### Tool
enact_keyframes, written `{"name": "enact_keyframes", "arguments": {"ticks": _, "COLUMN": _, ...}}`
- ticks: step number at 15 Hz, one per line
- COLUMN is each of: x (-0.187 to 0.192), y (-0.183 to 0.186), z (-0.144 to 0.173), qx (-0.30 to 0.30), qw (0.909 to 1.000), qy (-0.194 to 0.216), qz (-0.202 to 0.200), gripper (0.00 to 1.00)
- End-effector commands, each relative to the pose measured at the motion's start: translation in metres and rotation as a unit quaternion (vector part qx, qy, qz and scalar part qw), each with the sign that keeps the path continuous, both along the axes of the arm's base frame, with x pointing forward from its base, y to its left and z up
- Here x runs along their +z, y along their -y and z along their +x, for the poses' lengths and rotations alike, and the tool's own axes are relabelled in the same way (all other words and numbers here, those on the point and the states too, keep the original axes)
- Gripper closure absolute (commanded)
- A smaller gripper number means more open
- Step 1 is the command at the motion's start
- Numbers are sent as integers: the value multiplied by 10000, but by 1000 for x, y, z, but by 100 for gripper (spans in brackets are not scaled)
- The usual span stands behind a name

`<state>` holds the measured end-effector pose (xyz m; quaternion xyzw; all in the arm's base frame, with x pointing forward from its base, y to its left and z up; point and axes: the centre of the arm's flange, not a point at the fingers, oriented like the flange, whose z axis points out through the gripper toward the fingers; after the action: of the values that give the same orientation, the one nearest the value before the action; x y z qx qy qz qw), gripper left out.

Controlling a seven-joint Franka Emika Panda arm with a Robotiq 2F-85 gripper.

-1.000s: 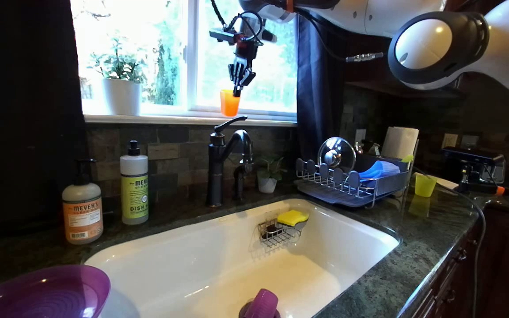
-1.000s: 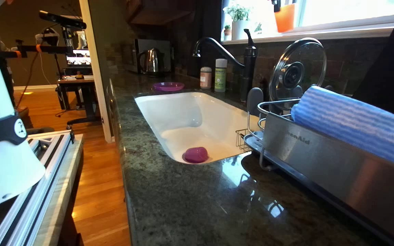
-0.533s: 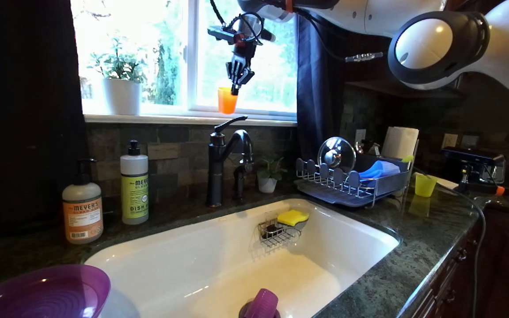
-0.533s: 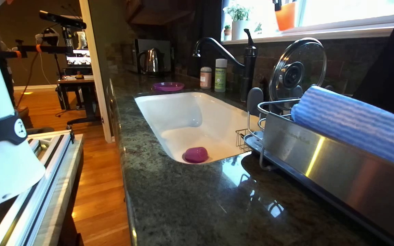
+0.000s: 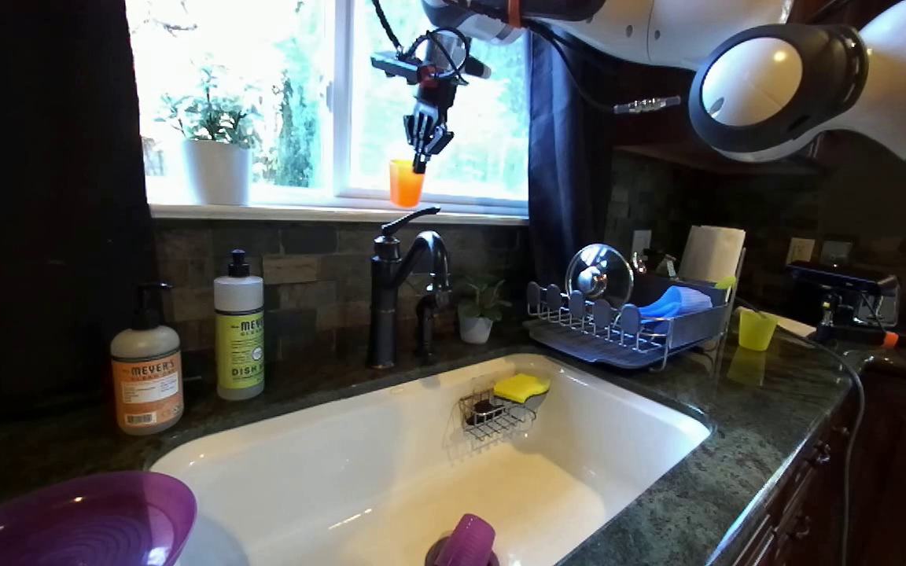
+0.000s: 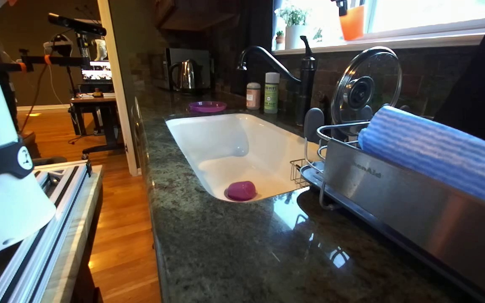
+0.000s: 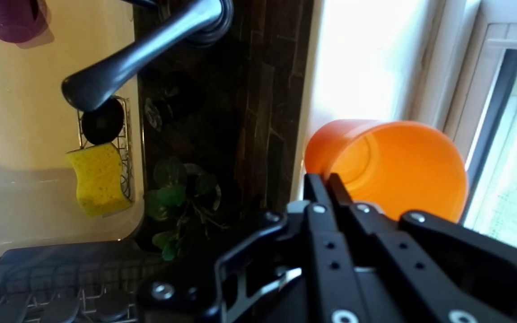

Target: Put the orange cup onto the windowsill

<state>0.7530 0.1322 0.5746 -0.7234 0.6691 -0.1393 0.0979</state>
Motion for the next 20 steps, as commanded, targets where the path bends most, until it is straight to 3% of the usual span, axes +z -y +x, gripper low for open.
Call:
{"name": "enact_keyframes", "arguments": {"ticks": 1, "x": -1, "y": -1, "z": 6, "qx": -12, "qw": 10000, "qy": -71, "qz": 60, "gripper": 99}}
{"name": "enact_keyframes", "arguments": {"ticks": 3, "x": -1, "y": -1, "z": 7, "qx": -19, "qw": 9999, "qy": -67, "qz": 73, "gripper": 99}}
{"name": "enact_keyframes", "arguments": {"ticks": 4, "x": -1, "y": -1, "z": 7, "qx": -21, "qw": 9999, "qy": -69, "qz": 75, "gripper": 71}}
{"name": "enact_keyframes", "arguments": {"ticks": 6, "x": 0, "y": -1, "z": 7, "qx": -22, "qw": 10000, "qy": -69, "qz": 64, "gripper": 65}}
{"name": "enact_keyframes", "arguments": {"ticks": 12, "x": -3, "y": 0, "z": 9, "qx": -50, "qw": 9999, "qy": -109, "qz": 36, "gripper": 19}}
{"name": "enact_keyframes", "arguments": {"ticks": 13, "x": -3, "y": 0, "z": 9, "qx": -61, "qw": 9999, "qy": -121, "qz": 35, "gripper": 62}}
{"name": "enact_keyframes", "arguments": {"ticks": 15, "x": -5, "y": 1, "z": 10, "qx": -88, "qw": 9999, "qy": -133, "qz": 11, "gripper": 58}}
{"name": "enact_keyframes", "arguments": {"ticks": 20, "x": -9, "y": 7, "z": 13, "qx": -150, "qw": 9998, "qy": -160, "qz": -11, "gripper": 98}}
